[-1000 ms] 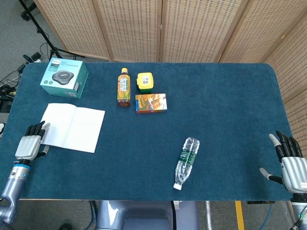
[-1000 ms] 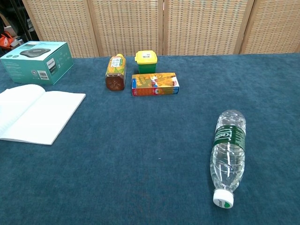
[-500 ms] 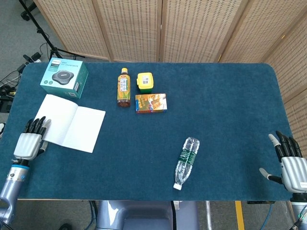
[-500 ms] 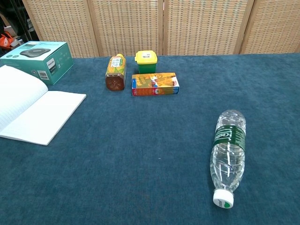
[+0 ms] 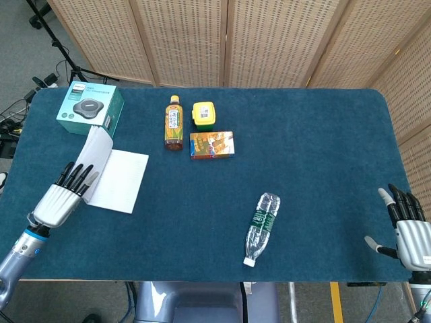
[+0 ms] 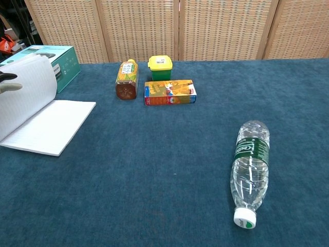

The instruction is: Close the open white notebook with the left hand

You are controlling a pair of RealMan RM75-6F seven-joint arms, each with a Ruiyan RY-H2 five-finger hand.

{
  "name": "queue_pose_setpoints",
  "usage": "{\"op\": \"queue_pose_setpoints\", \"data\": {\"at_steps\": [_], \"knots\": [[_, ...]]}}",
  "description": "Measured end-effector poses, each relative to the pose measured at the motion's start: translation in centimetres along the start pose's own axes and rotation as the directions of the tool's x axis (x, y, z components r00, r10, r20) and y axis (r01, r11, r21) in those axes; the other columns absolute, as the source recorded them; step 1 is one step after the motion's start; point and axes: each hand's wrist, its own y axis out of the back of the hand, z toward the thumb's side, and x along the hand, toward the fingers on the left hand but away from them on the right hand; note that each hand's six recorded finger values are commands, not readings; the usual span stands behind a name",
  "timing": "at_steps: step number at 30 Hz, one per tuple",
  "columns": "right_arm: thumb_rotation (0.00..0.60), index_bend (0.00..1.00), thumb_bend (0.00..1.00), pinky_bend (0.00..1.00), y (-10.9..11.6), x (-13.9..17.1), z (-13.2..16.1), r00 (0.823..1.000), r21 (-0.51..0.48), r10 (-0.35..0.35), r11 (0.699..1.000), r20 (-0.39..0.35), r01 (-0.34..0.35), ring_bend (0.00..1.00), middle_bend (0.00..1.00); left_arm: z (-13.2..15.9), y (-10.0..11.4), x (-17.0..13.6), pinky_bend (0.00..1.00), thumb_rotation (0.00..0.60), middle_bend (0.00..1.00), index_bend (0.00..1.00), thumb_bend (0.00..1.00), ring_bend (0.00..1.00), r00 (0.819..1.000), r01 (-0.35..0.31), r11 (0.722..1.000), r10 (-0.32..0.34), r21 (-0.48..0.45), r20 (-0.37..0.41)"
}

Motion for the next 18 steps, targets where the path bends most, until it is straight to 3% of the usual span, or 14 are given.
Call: {"op": "queue_pose_setpoints", "data": {"at_steps": [10, 18], "knots": [[0.600, 0.00, 0.00, 0.00, 0.3, 0.1, -0.3, 1.000, -0.016, 0.000, 1.000, 0.001, 0.000, 0.00, 0.00, 3.3, 1.3, 1.0, 0.00, 0.600, 0.00, 0.00, 0.28, 0.00, 0.989, -0.045, 0.996, 0.034, 0.074, 0.143], [0.600, 0.00, 0.00, 0.00, 0.5, 0.0, -0.5, 1.000, -0.026, -0.001, 1.000, 0.005, 0.001, 0.00, 0.00, 4.1, 3.0, 1.4, 0.00, 0.600, 0.00, 0.00, 0.22, 0.00, 0.985, -0.117, 0.993, 0.115, 0.004, 0.131]]}}
